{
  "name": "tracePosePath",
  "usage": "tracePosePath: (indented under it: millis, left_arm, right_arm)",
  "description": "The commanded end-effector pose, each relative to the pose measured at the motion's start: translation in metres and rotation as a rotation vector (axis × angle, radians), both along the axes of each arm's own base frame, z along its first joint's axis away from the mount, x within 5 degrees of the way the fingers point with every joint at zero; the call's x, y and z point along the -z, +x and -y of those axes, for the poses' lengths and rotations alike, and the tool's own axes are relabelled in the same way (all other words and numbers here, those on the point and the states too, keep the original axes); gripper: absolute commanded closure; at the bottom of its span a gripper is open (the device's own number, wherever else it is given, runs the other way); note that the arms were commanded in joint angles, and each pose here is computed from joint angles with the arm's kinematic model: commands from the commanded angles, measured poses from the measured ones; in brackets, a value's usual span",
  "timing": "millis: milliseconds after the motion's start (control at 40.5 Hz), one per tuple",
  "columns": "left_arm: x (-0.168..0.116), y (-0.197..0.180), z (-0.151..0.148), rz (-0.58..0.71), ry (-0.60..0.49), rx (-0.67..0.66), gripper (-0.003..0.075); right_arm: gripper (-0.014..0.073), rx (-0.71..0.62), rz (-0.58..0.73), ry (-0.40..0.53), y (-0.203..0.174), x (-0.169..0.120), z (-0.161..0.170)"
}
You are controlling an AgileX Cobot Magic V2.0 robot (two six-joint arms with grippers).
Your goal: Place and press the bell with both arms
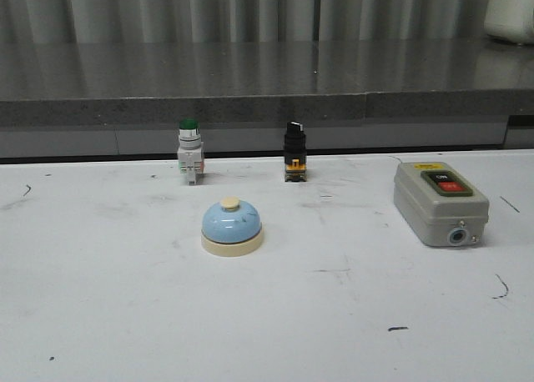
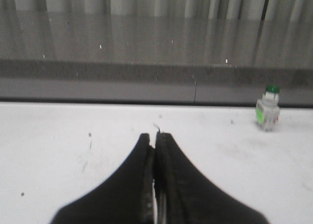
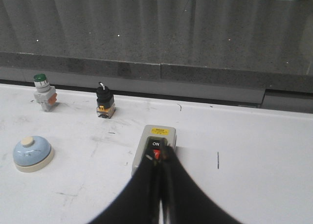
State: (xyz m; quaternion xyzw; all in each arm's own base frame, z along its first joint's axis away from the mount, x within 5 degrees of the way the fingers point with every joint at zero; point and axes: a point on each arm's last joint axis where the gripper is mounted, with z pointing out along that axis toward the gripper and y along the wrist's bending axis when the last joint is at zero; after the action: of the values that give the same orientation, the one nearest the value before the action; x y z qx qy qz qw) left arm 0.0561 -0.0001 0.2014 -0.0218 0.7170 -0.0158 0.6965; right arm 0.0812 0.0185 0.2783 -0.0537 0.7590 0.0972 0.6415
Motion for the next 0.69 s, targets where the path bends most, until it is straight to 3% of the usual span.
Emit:
tracePosePath:
  millis: [0, 667]
  left_arm:
    - [-0.0026, -0.0005, -0.0011, 0.088, -0.003, -0.012, 0.0740]
    - [-0.0008, -0.0002, -0.0011, 0.079, -0.003, -0.012, 0.0740]
  right_arm:
    - [0.0665, 0.013, 0.094, -0.001, 0.0014, -0.0142, 0.0011]
    - [0.0665, 0.012, 0.089, -0.002, 0.0014, -0.0136, 0.0010]
